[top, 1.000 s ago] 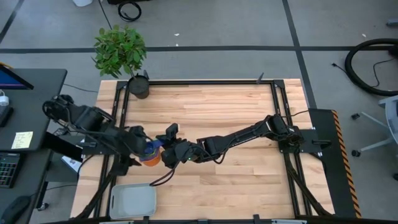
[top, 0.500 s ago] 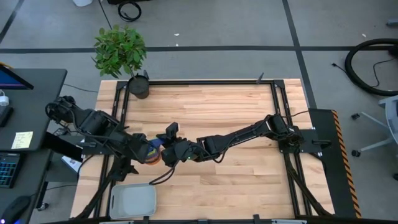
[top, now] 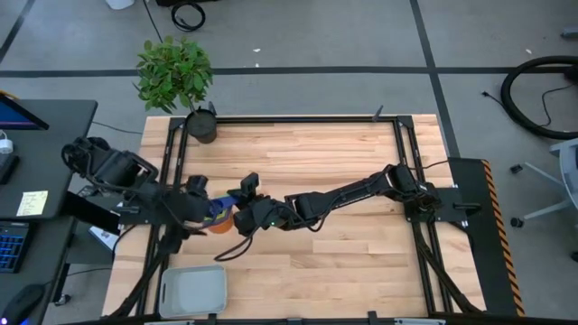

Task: Nest measuring cups in basket
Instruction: Put the stacked measuring cups into the gray bin

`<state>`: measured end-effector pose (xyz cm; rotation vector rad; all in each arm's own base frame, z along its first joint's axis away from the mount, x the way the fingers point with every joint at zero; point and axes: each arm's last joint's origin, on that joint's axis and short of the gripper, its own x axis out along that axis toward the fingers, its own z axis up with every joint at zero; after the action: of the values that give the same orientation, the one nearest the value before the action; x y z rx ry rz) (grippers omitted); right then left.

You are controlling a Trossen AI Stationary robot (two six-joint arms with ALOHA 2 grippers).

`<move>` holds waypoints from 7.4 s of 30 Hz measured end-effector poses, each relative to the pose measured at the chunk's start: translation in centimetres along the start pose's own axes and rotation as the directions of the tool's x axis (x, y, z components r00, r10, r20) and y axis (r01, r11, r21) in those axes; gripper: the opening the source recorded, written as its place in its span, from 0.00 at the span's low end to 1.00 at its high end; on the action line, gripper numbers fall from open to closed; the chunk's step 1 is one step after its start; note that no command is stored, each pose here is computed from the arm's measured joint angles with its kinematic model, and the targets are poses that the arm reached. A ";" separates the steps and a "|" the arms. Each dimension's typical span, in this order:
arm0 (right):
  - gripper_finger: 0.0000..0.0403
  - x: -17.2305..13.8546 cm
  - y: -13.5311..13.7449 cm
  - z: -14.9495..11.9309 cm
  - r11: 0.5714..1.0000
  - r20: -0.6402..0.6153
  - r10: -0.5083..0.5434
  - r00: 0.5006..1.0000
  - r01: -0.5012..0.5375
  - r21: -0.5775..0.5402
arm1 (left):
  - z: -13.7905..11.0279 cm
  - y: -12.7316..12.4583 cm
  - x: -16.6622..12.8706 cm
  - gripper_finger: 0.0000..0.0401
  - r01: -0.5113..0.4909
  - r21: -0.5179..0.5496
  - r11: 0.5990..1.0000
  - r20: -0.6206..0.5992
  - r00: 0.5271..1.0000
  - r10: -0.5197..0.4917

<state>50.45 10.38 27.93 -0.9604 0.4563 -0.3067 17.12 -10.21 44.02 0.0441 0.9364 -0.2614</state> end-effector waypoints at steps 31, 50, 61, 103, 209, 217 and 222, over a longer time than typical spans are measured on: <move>0.21 0.4 -0.6 -0.1 0.999 0.014 -0.028 1.000 0.028 0.029 | -0.7 -2.7 3.5 0.51 -0.355 0.081 0.931 -0.114 0.925 0.362; 0.21 0.5 -0.4 -0.2 0.999 0.008 -0.022 1.000 0.022 -0.032 | -1.7 -1.9 5.8 0.51 -0.417 0.037 0.908 -0.196 0.888 0.416; 0.21 0.9 -0.8 -0.7 0.999 -0.007 -0.023 1.000 0.023 -0.026 | -1.9 -2.0 5.7 0.51 -0.416 -0.019 0.909 -0.202 0.892 0.404; 0.21 2.0 -1.8 -1.9 0.999 -0.038 -0.043 0.998 0.042 -0.022 | -1.7 -1.7 3.8 0.51 -0.324 -0.164 0.932 -0.077 0.946 0.315; 0.21 2.4 -2.3 -2.2 0.998 0.001 -0.014 1.000 0.015 -0.068 | -1.3 -0.1 5.5 0.56 -0.447 -0.092 0.890 -0.195 0.884 0.424; 0.21 2.4 -2.5 -2.1 0.998 0.016 -0.036 0.999 0.037 -0.052 | -1.4 -0.2 5.5 0.55 -0.433 -0.153 0.888 -0.212 0.892 0.399; 0.21 2.5 -2.7 -2.0 0.996 0.027 -0.051 0.998 0.053 -0.078 | -1.4 -0.2 5.5 0.55 -0.424 -0.165 0.890 -0.215 0.896 0.388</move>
<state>51.45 6.43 28.62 -1.0535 0.4234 -0.3252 19.10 -11.30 38.81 0.0707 1.1024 0.2378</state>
